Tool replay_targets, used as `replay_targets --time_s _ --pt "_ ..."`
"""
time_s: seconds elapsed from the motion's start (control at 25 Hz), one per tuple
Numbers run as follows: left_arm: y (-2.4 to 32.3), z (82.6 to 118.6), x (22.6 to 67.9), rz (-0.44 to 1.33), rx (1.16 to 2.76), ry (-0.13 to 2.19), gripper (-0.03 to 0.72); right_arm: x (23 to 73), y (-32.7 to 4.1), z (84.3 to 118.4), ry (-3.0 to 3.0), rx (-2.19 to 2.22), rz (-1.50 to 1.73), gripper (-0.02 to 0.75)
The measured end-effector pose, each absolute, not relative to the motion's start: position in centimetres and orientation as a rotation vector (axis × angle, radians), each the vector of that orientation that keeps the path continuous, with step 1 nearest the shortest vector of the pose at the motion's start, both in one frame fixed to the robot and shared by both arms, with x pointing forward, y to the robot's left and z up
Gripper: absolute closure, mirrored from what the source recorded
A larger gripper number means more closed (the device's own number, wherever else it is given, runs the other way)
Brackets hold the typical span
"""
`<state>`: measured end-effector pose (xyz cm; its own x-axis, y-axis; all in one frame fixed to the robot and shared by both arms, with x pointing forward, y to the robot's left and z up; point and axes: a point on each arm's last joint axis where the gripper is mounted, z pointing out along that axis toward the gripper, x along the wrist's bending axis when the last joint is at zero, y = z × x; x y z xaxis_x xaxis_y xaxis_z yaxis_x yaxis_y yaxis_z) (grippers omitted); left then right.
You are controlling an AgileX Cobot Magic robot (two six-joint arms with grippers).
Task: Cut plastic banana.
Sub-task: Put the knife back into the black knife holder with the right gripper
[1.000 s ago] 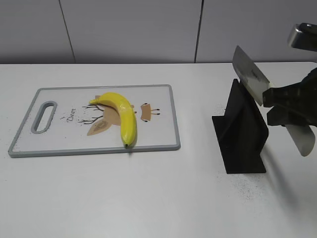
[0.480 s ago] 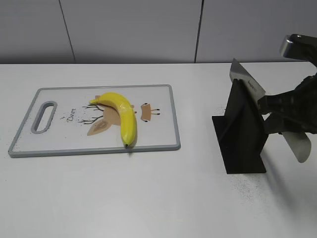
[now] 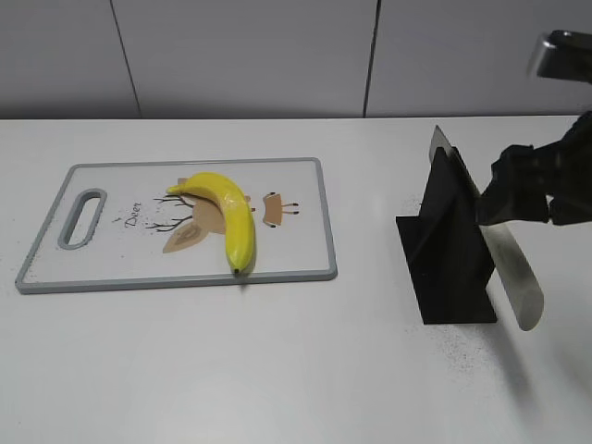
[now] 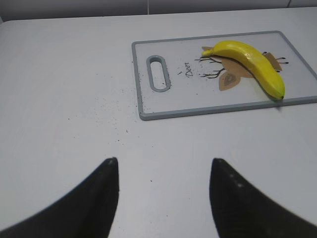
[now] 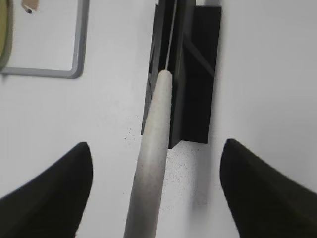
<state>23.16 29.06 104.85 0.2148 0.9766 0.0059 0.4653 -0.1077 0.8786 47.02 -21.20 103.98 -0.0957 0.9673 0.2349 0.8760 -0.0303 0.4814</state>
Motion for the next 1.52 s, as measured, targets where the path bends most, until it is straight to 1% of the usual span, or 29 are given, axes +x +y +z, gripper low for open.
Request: replay_targets --time_s 0.24,0.36,0.56,0.76,0.92,1.2,1.52 --pt "29.1 104.8 23.2 0.816 1.700 1.361 0.124 43.1 -22.4 107.9 2.138 1.776 0.852 0.116" --pt "29.1 104.8 23.2 0.816 1.700 1.361 0.124 40.1 -23.4 108.7 2.161 1.681 0.876 0.127" --pt "29.1 104.8 23.2 0.816 1.700 1.361 0.124 34.7 -25.2 107.6 2.142 1.587 0.936 0.146" --pt "29.1 104.8 23.2 0.816 1.700 1.361 0.124 29.9 -27.0 106.0 2.074 1.490 1.005 0.148" --pt "29.1 104.8 23.2 0.816 1.700 1.361 0.124 27.4 -27.9 106.3 1.995 1.415 1.090 0.148" --pt "29.1 104.8 23.2 0.816 1.700 1.361 0.124 24.9 -28.8 105.5 1.980 1.385 1.097 0.150" --pt "29.1 104.8 23.2 0.816 1.700 1.361 0.124 23.3 -29.4 105.3 1.882 1.307 1.188 0.178"
